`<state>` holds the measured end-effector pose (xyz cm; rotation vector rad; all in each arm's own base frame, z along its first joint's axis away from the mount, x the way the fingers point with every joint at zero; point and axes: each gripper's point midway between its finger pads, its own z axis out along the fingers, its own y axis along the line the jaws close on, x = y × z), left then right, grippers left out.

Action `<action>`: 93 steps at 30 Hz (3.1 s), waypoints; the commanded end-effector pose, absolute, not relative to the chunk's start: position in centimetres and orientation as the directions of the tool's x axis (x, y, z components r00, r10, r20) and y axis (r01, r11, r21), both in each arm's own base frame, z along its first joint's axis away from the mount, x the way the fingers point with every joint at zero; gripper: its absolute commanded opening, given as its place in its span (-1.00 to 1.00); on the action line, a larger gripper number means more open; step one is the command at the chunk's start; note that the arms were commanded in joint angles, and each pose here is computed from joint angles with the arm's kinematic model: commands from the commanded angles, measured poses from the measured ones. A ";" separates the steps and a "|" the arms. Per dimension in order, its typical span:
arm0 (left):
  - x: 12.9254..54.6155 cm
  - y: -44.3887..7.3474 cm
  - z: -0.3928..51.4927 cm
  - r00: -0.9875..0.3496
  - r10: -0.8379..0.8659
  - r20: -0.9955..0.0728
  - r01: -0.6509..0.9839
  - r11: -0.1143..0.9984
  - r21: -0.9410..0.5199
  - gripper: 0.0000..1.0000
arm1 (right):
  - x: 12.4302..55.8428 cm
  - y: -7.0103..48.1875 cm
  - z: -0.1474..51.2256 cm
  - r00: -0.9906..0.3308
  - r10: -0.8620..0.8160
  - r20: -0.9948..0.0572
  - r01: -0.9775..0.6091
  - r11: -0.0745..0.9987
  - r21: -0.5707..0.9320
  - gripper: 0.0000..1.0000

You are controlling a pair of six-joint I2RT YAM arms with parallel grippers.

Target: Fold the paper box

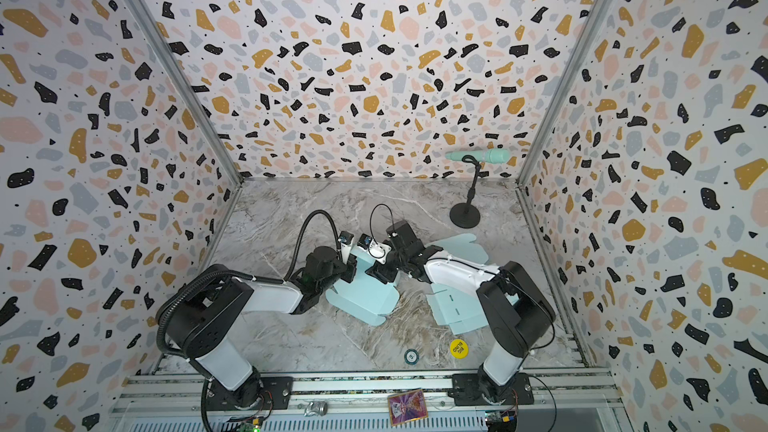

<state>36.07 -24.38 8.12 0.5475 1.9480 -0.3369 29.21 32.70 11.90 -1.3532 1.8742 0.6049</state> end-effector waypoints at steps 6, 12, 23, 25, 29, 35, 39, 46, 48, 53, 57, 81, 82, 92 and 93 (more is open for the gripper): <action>35.7 -24.7 9.5 -0.303 0.225 -0.926 0.538 0.842 0.028 -0.91 | 26.5 33.8 17.9 -0.261 -0.372 -0.890 -0.935 0.326 0.138 0.53; 35.5 -24.8 8.9 -0.316 0.231 -0.920 0.535 0.844 0.029 -0.90 | 29.0 33.2 13.7 -0.250 -0.569 -0.783 -0.896 0.443 -0.036 0.51; 35.9 -24.4 8.3 -0.322 0.231 -0.918 0.507 0.861 0.039 -0.75 | 31.6 32.5 16.5 -0.180 -0.595 -0.783 -0.785 0.566 -0.250 0.52; 35.8 -24.4 8.2 -0.325 0.230 -0.917 0.509 0.860 0.035 -0.70 | 31.8 32.1 17.1 -0.171 -0.590 -0.789 -0.770 0.580 -0.267 0.53; 35.8 -24.5 8.1 -0.328 0.223 -0.918 0.513 0.858 0.025 -0.63 | 32.5 31.5 16.2 -0.187 -0.634 -0.751 -0.748 0.587 -0.309 0.53; 35.9 -24.6 8.5 -0.325 0.212 -0.921 0.510 0.860 0.018 -0.54 | 33.2 31.5 14.7 -0.191 -0.681 -0.707 -0.752 0.565 -0.340 0.54; 35.6 -24.4 8.4 -0.330 0.212 -0.920 0.509 0.861 0.015 -0.41 | 34.5 31.1 13.9 -0.213 -0.706 -0.676 -0.738 0.570 -0.363 0.53; 33.9 -23.9 9.1 -0.344 0.220 -0.913 0.525 0.851 0.008 0.16 | 36.3 30.4 12.9 -0.285 -0.688 -0.668 -0.730 0.607 -0.314 0.39; 33.3 -23.6 9.5 -0.352 0.218 -0.910 0.521 0.854 0.003 0.26 | 36.7 30.3 12.8 -0.312 -0.665 -0.679 -0.736 0.621 -0.269 0.33; 32.8 -21.3 11.7 -0.409 0.151 -0.900 0.415 0.909 -0.036 0.45 | 37.8 29.3 12.3 -0.405 -0.584 -0.704 -0.737 0.664 -0.127 0.25; 32.5 -19.3 13.1 -0.501 0.034 -0.865 0.269 0.956 -0.118 0.49 | 38.6 28.4 12.7 -0.472 -0.487 -0.735 -0.726 0.687 0.011 0.22; 32.4 -25.4 11.2 -0.706 -0.274 -0.653 0.089 0.881 -0.465 0.71 | 40.6 23.7 12.0 -0.629 -0.231 -0.742 -0.612 0.736 0.290 0.12; 32.7 -25.4 10.4 -0.711 -0.285 -0.643 0.066 0.883 -0.466 0.62 | 40.5 23.7 12.1 -0.627 -0.227 -0.745 -0.613 0.734 0.293 0.12; 33.4 -26.5 6.5 -0.734 -0.406 -0.544 -0.022 0.816 -0.578 0.26 | 40.1 23.8 12.7 -0.614 -0.218 -0.759 -0.625 0.721 0.299 0.25; 33.4 -26.7 6.2 -0.738 -0.411 -0.535 -0.027 0.810 -0.586 0.26 | 40.1 23.8 12.6 -0.614 -0.218 -0.758 -0.625 0.721 0.299 0.25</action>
